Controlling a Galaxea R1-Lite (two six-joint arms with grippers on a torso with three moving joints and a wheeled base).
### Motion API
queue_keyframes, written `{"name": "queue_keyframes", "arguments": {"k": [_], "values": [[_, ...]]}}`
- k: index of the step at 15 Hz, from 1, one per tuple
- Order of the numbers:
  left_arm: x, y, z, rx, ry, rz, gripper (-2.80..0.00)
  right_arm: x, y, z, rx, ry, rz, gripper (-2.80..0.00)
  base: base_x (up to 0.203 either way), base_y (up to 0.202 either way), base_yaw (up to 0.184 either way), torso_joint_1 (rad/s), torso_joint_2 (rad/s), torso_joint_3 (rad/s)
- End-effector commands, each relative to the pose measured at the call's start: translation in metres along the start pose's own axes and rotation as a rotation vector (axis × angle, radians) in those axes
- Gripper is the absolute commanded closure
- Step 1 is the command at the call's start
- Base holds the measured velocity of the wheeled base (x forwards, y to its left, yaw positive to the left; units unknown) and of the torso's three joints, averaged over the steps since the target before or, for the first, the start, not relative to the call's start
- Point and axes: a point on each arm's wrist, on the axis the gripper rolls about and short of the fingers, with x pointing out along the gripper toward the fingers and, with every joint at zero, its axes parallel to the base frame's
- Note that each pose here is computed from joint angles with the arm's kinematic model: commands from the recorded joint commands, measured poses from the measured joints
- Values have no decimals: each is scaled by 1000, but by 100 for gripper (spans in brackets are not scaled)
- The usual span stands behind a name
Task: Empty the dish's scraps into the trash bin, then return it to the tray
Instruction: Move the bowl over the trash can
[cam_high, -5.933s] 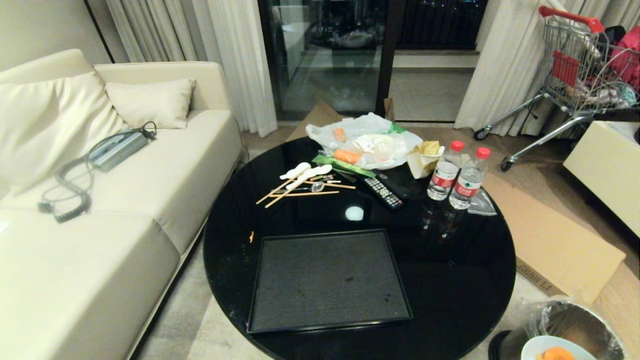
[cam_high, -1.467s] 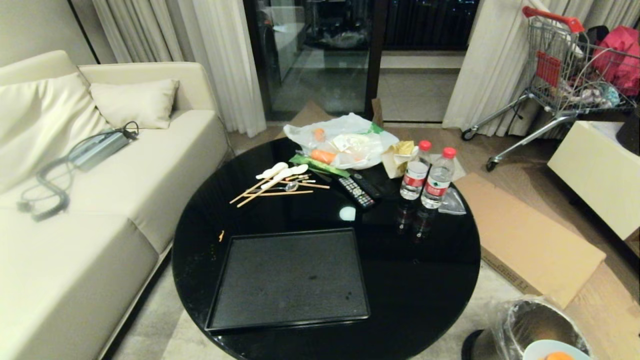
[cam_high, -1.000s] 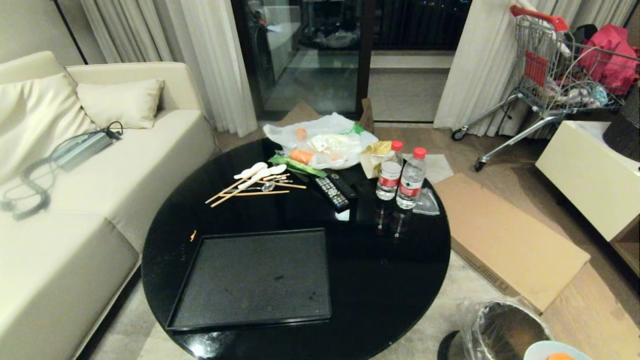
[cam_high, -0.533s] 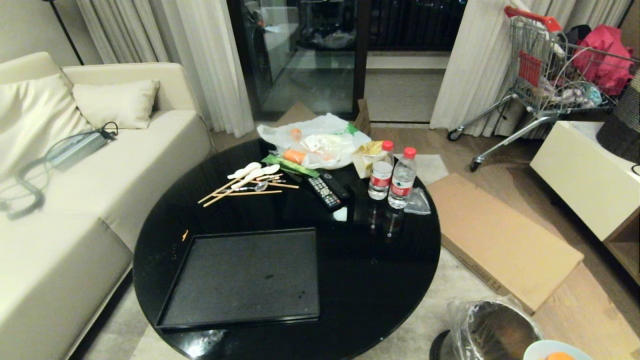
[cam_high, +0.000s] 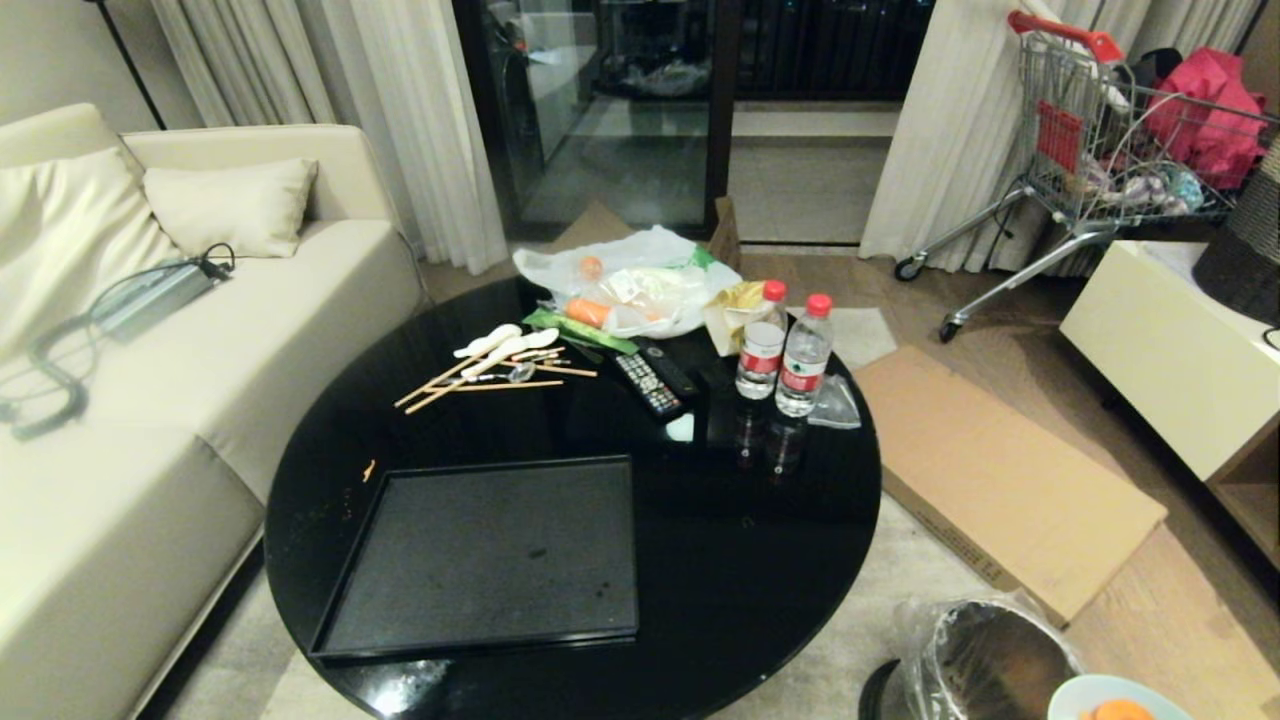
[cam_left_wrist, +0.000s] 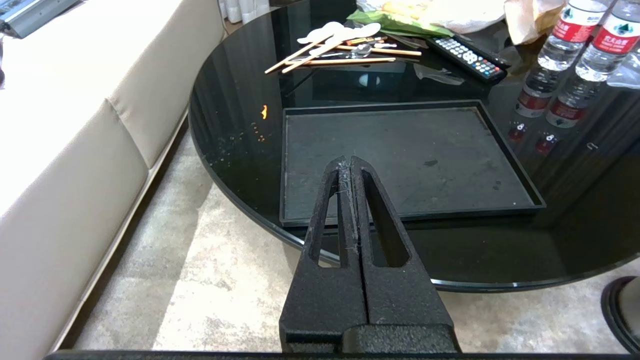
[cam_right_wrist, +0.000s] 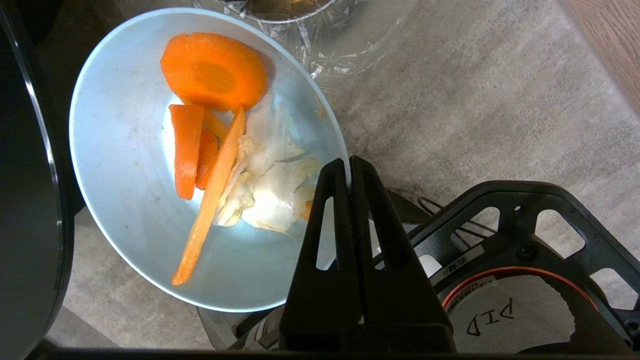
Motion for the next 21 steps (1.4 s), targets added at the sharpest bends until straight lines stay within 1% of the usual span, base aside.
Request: {"name": "queue_keyframes", "arguments": {"k": [1,10,14,17,21], "values": [[0,0,0,0,-1,0,0,0,0,0,5,-3,1,0,0,0,0,0,0,0],[0,0,0,0,-1,0,0,-1,2,1,1,-10,6,0,0,0,0,0,0,0],[0,0,0,0,-1,0,0,-1,4,3,9,-25,31,0,0,0,0,0,0,0],[0,0,0,0,-1,0,0,1,1,0,10,-15,17,0,0,0,0,0,0,0],[0,0,0,0,-1,0,0,3,7,3,14,-25,36,0,0,0,0,0,0,0]]}}
